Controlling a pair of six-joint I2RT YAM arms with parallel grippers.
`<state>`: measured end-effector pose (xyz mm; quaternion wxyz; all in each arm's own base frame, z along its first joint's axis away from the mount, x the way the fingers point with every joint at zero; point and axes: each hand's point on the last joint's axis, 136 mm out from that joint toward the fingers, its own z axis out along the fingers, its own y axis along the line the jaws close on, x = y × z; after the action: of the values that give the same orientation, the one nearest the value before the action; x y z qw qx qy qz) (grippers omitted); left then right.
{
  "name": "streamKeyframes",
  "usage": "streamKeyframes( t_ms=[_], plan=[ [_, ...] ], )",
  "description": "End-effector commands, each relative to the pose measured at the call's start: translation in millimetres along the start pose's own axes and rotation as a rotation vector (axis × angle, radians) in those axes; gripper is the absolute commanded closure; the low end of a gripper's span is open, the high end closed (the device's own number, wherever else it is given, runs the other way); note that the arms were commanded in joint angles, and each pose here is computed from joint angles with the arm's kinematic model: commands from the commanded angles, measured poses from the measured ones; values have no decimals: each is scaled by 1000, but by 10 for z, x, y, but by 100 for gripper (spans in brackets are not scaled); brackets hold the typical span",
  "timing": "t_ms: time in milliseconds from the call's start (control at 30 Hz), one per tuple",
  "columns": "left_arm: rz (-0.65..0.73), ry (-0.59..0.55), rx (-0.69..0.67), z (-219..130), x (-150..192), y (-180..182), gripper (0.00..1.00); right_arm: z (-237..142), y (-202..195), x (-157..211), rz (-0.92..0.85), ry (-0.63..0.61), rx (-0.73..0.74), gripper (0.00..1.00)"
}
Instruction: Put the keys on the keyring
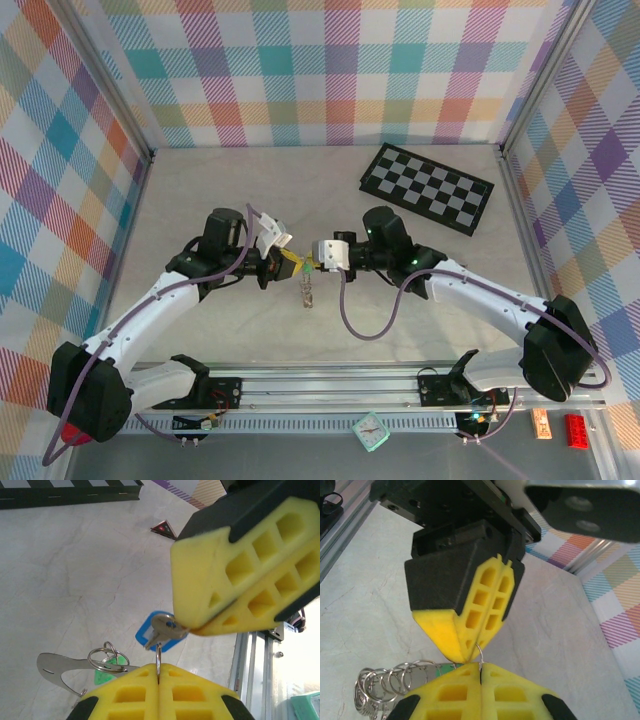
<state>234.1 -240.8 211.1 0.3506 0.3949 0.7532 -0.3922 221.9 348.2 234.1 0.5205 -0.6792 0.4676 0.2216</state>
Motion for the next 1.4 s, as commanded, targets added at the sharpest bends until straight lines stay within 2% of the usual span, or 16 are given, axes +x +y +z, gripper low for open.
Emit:
streamKeyframes(
  t_ms=[0,600,1367],
  plan=[
    [9,-24,44,-18,-137,-95,100,50,42,-74,-62,-31,-18,100],
    [10,-25,50,-15,-144,-101,100,78,-51,-4,-142,29,65,100],
    [-15,0,38,-11,-94,-78,100,75,142,-5,-123,10,-32,100]
  ],
)
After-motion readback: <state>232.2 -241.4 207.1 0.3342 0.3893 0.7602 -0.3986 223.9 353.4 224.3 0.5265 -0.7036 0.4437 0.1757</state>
